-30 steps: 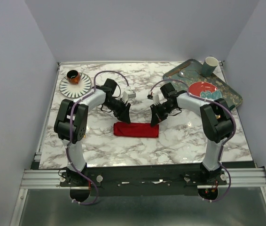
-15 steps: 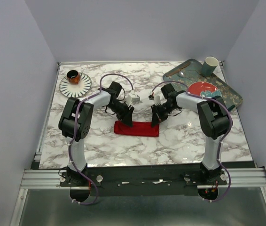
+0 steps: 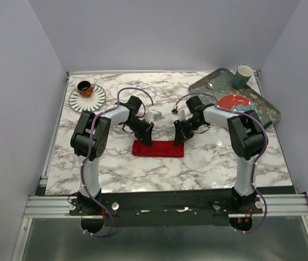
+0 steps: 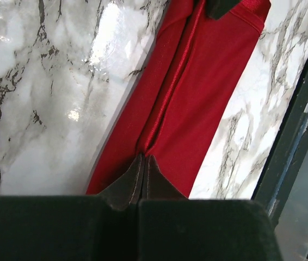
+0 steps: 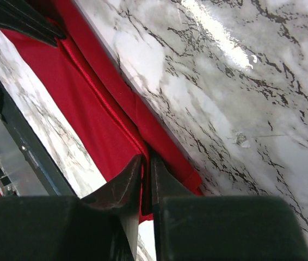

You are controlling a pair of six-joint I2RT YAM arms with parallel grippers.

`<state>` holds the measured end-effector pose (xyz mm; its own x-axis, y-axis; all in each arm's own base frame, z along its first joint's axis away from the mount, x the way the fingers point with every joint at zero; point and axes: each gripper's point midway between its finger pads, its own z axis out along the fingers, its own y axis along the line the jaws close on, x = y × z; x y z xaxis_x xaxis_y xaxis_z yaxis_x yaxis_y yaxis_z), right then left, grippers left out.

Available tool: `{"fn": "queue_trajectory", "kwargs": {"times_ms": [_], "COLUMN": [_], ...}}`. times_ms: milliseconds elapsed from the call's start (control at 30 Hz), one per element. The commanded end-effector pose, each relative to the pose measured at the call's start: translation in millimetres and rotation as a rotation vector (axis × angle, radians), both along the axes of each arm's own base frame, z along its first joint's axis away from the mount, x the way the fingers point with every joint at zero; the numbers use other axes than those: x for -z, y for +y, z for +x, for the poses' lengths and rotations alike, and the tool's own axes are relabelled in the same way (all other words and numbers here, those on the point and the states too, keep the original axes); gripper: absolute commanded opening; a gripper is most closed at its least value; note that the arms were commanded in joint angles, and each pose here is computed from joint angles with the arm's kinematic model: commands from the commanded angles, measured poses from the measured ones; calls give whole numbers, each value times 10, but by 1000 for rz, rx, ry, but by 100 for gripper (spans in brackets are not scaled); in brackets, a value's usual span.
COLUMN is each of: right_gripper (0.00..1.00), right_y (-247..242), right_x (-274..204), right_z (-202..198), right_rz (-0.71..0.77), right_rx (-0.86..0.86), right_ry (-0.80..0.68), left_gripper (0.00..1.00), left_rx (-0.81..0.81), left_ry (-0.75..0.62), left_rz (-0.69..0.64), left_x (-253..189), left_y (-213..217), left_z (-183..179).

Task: Fold the napkin into a case and place the utensils inside
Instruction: Smooth out the smaller rectangle-folded napkin at the center of the board.

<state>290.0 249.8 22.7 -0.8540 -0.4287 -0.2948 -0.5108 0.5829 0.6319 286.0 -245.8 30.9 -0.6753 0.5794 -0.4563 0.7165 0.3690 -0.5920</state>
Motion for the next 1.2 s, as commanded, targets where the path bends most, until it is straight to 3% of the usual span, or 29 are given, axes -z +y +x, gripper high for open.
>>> {"fn": "queue_trajectory", "kwargs": {"times_ms": [0,167,433,633,733,900,1067,1167], "right_gripper": [29,40,41,48,43,27,11,7], "right_y": [-33,-51,-54,-66,-73,-114,-156,-157], "right_x": [61,89,101,117,135,206,241,245], "right_z": [-13,-30,-22,-21,-3,60,116,83], "right_rz": [-10,-9,-5,-9,-15,-57,-99,-108], "right_rx": [-12,-20,-34,-42,-39,-31,-43,-77], "right_ry": [26,37,43,46,45,28,13,5], "left_gripper": [0,0,0,0,0,0,0,0], "left_rx": [-16,-24,-105,-158,-163,-167,-143,-142], "left_ry": [60,35,86,99,110,162,141,144], "left_rz": [-57,-107,-77,-81,-67,-35,-66,-88], "left_x": [-118,-330,-196,-141,-74,59,-105,-237], "left_y": [-75,-134,-62,-10,6,26,-13,-22], "left_z": [-50,-14,172,301,306,261,139,5]}}
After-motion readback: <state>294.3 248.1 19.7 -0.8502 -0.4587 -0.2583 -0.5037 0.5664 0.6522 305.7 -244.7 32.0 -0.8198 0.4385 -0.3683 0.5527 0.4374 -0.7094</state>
